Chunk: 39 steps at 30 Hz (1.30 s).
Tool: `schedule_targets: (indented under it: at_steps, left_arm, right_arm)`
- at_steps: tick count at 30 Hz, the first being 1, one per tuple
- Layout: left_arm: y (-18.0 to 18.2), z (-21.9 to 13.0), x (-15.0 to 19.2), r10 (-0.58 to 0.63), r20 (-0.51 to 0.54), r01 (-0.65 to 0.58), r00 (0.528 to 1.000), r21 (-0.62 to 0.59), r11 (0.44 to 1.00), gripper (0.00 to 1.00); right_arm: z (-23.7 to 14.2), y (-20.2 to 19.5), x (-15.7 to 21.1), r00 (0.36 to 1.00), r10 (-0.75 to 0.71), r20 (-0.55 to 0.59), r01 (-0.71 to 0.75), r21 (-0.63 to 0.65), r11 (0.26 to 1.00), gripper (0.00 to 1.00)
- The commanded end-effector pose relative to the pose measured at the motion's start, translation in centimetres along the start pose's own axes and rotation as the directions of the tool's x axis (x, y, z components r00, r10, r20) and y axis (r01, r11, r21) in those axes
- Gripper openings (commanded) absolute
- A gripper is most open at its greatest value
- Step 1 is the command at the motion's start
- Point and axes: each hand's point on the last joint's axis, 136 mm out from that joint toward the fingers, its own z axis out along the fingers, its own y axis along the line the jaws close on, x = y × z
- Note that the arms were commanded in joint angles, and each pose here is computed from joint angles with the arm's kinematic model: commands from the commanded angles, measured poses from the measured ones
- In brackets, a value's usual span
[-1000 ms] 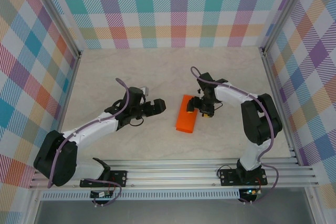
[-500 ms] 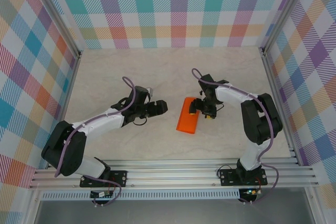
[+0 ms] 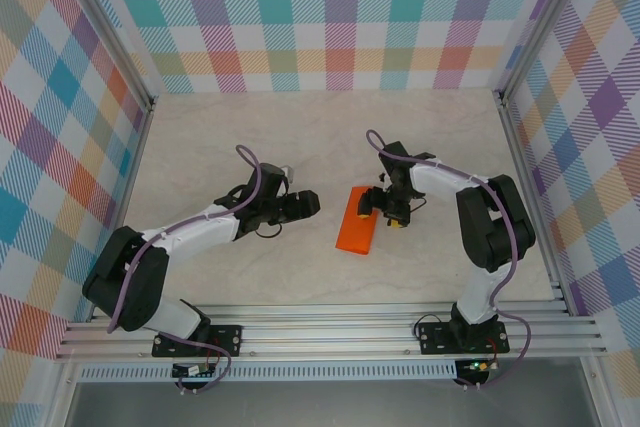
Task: Fold a paper plane with a square sheet of paper (pick it up from the middle)
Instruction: Fold a square sheet of paper at the center of the table.
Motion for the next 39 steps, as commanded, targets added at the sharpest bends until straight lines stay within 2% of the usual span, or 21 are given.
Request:
schedule_targets:
  at_steps: [1, 25, 32, 39]
  left_arm:
    - [-1.6, 0.1, -0.4, 0.031, 0.007, -0.031, 0.999, 0.041, 0.999, 0.75]
    - [-2.0, 0.3, -0.3, 0.039, -0.003, -0.039, 0.999, 0.063, 0.997, 0.65]
    - [-2.2, 0.6, -0.4, 0.039, -0.007, -0.039, 0.999, 0.069, 0.997, 0.63]
    - [-2.1, 0.5, -0.3, 0.041, -0.01, -0.04, 0.999, 0.068, 0.997, 0.63]
  right_arm:
    - [0.3, 0.7, -0.5, 1.0, 0.016, -0.013, -0.016, -0.027, 0.999, 0.79]
    - [1.5, -0.3, -0.6, 0.998, 0.011, -0.059, -0.009, 0.037, 0.999, 0.81]
    - [0.9, -0.6, -0.7, 0.999, -0.01, -0.045, 0.016, 0.127, 0.992, 0.81]
    - [0.8, -0.7, -0.9, 0.999, -0.01, -0.04, 0.016, 0.152, 0.988, 0.82]
